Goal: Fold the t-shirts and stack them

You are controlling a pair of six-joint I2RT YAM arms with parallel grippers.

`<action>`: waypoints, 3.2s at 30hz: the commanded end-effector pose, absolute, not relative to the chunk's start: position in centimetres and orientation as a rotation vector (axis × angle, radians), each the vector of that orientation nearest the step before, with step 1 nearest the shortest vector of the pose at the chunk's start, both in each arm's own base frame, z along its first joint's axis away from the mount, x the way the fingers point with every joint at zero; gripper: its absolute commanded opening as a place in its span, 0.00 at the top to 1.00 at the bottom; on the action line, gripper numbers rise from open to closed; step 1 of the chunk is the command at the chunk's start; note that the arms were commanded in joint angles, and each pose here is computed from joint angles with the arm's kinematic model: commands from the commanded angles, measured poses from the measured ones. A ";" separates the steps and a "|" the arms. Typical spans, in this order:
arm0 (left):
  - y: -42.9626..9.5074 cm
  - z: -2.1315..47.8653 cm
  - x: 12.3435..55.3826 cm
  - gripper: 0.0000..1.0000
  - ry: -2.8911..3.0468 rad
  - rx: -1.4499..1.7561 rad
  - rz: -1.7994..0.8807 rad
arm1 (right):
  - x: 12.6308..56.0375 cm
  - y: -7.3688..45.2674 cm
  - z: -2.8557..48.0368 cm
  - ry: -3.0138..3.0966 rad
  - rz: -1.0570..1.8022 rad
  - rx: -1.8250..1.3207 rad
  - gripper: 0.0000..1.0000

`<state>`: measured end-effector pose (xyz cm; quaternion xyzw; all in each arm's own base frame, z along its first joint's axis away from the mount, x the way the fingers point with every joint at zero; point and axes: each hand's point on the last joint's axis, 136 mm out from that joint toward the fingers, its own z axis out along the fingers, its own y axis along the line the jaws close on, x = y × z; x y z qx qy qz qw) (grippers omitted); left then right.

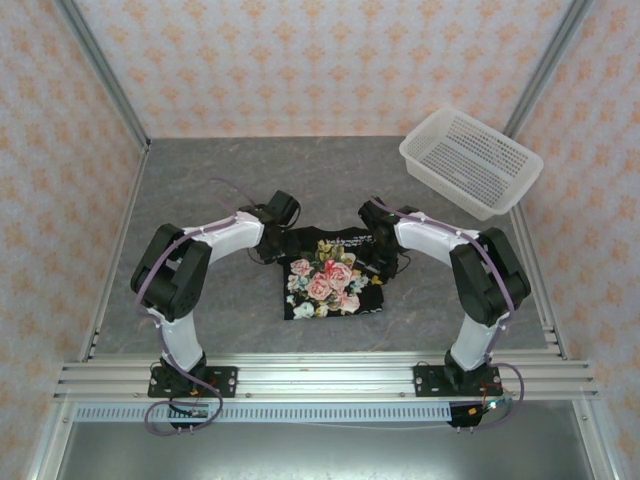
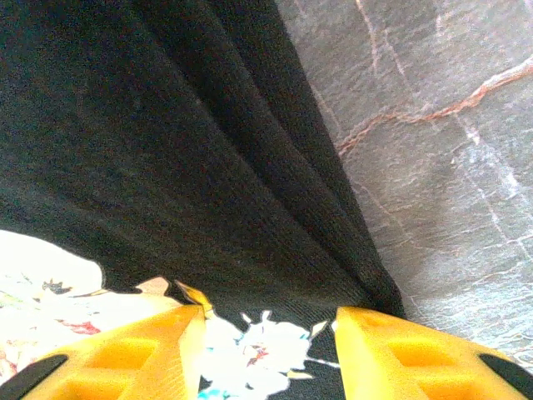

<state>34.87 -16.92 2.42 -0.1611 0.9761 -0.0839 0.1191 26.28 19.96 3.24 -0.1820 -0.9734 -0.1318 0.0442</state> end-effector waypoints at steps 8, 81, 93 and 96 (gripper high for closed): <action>-16.8 4.4 34.4 0.74 2.816 -0.440 -0.178 | 25.0 18.6 1.9 -2.934 -0.314 -0.586 0.54; -21.3 3.7 38.1 1.00 2.652 -0.448 -0.916 | 26.0 17.8 3.5 -2.991 -0.387 -0.696 0.53; -15.9 4.8 39.2 0.48 2.674 -0.590 -0.630 | 25.9 17.3 4.7 -3.020 -0.399 -0.701 0.53; -12.3 8.1 38.1 0.33 2.635 -0.662 -0.364 | 26.3 16.9 5.6 -3.055 -0.398 -0.693 0.53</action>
